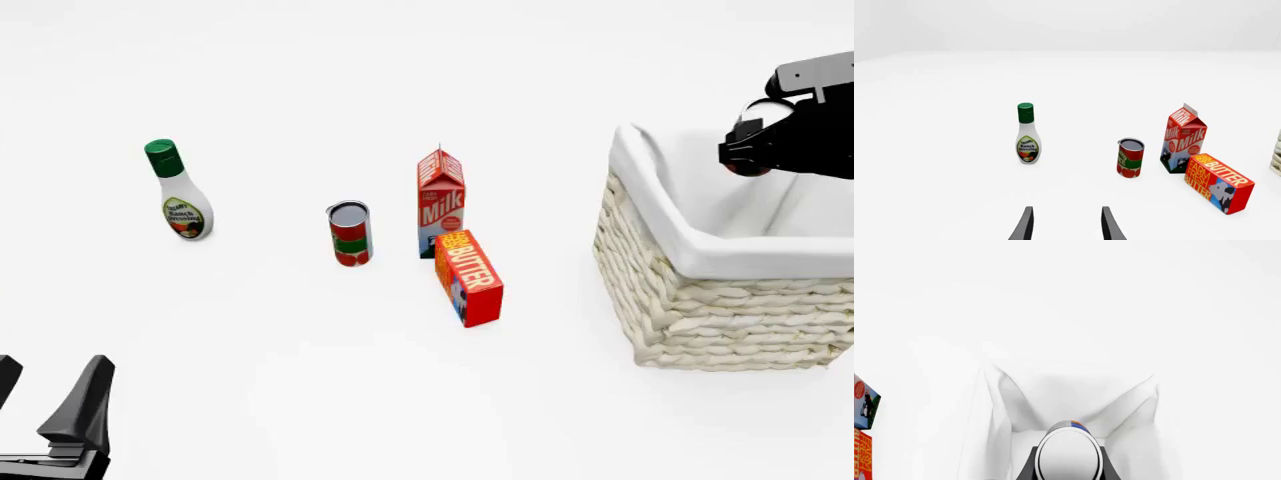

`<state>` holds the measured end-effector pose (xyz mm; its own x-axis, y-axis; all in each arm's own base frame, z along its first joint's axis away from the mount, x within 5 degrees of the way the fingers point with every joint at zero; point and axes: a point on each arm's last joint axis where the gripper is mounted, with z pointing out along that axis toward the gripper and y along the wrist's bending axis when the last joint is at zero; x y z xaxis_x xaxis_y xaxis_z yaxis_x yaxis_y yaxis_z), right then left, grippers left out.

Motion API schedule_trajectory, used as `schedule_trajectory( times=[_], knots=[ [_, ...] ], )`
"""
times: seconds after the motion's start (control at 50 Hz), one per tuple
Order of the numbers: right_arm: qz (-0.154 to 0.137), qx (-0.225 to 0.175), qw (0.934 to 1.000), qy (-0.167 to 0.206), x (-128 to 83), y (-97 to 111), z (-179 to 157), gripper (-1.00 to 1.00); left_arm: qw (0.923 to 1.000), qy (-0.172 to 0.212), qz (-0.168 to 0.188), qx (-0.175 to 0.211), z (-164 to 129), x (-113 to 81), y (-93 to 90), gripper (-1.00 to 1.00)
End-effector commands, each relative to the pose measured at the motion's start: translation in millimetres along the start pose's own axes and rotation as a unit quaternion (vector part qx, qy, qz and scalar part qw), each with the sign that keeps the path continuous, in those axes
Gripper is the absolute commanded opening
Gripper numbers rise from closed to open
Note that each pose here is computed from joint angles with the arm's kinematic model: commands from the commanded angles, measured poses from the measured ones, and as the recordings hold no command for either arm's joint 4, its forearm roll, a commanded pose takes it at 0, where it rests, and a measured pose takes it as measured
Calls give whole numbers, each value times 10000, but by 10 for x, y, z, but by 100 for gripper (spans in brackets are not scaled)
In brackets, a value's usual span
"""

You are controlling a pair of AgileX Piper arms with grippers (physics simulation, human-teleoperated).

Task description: Pick the alphabet soup and place it in the basket.

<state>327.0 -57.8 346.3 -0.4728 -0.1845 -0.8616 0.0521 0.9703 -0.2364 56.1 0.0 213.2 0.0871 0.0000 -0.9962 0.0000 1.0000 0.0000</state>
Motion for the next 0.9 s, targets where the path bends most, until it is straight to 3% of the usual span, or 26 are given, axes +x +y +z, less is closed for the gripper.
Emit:
schedule_trajectory(
  times=[0.02,0.9],
  knots=[
    [105,12,9999,37,98,5,80,-100,10000,0,0,0,0,0,0,100],
    [31,-23,9997,255,309,43,327,-100,10000,0,0,0,0,0,0,100]
  ],
)
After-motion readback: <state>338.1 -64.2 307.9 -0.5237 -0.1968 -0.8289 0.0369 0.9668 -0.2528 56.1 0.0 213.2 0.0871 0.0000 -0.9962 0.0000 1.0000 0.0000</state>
